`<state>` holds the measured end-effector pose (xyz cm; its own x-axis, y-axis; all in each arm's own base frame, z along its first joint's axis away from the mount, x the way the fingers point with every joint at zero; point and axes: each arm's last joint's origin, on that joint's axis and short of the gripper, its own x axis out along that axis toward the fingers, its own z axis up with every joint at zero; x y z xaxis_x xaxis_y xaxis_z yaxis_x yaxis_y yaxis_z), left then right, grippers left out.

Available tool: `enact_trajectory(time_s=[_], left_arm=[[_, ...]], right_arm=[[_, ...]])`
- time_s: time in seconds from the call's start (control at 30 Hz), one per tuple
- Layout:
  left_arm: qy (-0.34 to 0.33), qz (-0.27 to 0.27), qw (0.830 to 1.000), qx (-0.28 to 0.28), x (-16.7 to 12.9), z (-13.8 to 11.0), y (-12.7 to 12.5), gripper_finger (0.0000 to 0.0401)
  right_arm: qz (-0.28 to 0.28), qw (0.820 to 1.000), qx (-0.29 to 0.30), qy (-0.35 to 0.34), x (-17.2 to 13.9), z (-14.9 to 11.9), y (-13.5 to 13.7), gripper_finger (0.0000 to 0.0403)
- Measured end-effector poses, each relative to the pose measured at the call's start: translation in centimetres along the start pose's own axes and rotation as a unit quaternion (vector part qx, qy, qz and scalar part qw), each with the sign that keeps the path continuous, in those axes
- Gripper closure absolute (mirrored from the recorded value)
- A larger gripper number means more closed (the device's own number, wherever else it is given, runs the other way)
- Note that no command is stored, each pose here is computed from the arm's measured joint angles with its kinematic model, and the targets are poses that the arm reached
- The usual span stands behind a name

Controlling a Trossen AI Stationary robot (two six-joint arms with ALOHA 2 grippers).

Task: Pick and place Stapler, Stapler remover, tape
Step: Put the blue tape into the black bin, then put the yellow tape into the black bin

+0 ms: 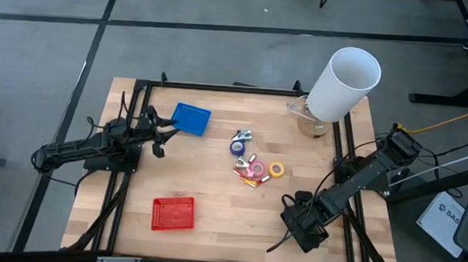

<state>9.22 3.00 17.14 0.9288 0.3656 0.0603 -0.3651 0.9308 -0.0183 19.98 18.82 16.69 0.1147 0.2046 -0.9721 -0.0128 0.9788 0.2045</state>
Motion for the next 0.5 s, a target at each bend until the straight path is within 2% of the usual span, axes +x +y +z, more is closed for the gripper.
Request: enact_trajectory(time_s=[0.5], left_arm=[[0.000,0.000,1.000,0.000,0.00,0.00,0.00,0.0253]], right_arm=[[-0.011,1.000,0.000,-0.003,0.00,-0.02,-0.12,0.0284]])
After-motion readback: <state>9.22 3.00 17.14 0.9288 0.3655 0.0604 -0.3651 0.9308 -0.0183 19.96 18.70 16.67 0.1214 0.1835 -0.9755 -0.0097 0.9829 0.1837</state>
